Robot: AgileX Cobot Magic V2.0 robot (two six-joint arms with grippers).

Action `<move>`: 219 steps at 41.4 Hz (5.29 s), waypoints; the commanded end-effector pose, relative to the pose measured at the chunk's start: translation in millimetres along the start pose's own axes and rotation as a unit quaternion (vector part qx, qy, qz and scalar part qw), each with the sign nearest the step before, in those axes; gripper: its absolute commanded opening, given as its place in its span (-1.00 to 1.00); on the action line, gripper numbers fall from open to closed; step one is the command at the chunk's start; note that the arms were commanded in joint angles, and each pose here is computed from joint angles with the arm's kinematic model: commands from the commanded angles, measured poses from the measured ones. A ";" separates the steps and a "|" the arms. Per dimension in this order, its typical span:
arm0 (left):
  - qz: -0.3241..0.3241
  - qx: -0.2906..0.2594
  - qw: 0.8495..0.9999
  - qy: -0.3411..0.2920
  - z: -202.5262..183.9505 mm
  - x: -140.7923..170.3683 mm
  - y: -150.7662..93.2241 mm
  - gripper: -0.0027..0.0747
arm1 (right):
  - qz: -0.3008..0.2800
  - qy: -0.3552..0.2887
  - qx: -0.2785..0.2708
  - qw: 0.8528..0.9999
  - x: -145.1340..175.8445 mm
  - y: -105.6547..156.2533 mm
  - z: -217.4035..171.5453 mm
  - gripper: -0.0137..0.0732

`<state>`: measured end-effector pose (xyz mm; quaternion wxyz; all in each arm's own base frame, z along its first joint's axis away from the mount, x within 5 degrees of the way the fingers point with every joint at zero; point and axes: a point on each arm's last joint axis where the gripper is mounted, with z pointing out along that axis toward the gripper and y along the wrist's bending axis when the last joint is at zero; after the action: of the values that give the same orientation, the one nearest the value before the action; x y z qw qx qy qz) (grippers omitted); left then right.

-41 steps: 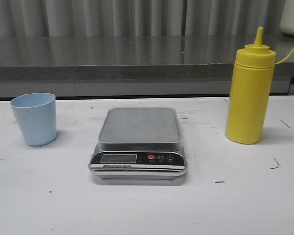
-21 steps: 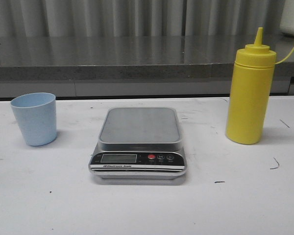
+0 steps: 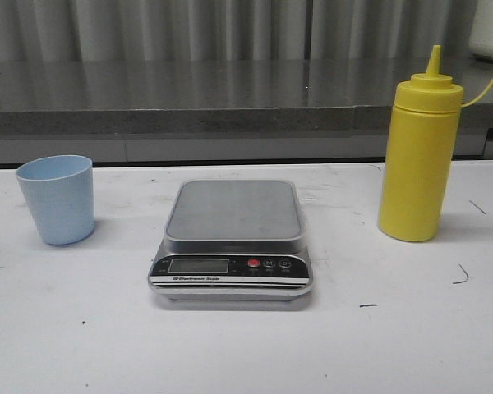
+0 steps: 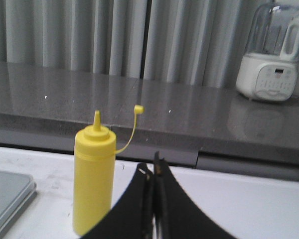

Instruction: Pour seasoning into cup on scale with both arms

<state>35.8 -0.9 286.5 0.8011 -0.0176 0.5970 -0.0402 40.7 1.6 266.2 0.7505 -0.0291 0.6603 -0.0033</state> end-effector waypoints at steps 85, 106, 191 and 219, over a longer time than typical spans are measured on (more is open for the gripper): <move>0.022 0.046 0.837 0.545 224.1 8.3 -35.2 0.25 | -0.025 0.288 -0.007 0.957 -45.1 -5.0 96.8 0.44; 0.029 0.038 0.776 0.629 313.1 96.9 -41.8 0.25 | -0.025 0.288 -0.007 0.957 -45.1 -5.0 96.8 0.44; 0.081 0.205 0.775 0.592 340.0 63.6 -214.7 -0.98 | -0.025 0.289 -0.007 0.957 -45.0 -5.0 96.8 0.44; 0.092 0.189 0.763 0.611 349.6 121.5 -223.7 -0.98 | -0.025 0.289 -0.007 0.957 -45.0 -5.0 96.8 0.44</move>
<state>399.4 -240.4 254.2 0.2062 0.2239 0.9505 -0.0622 126.7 3.4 308.3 0.4896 -0.0449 0.8706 -0.0158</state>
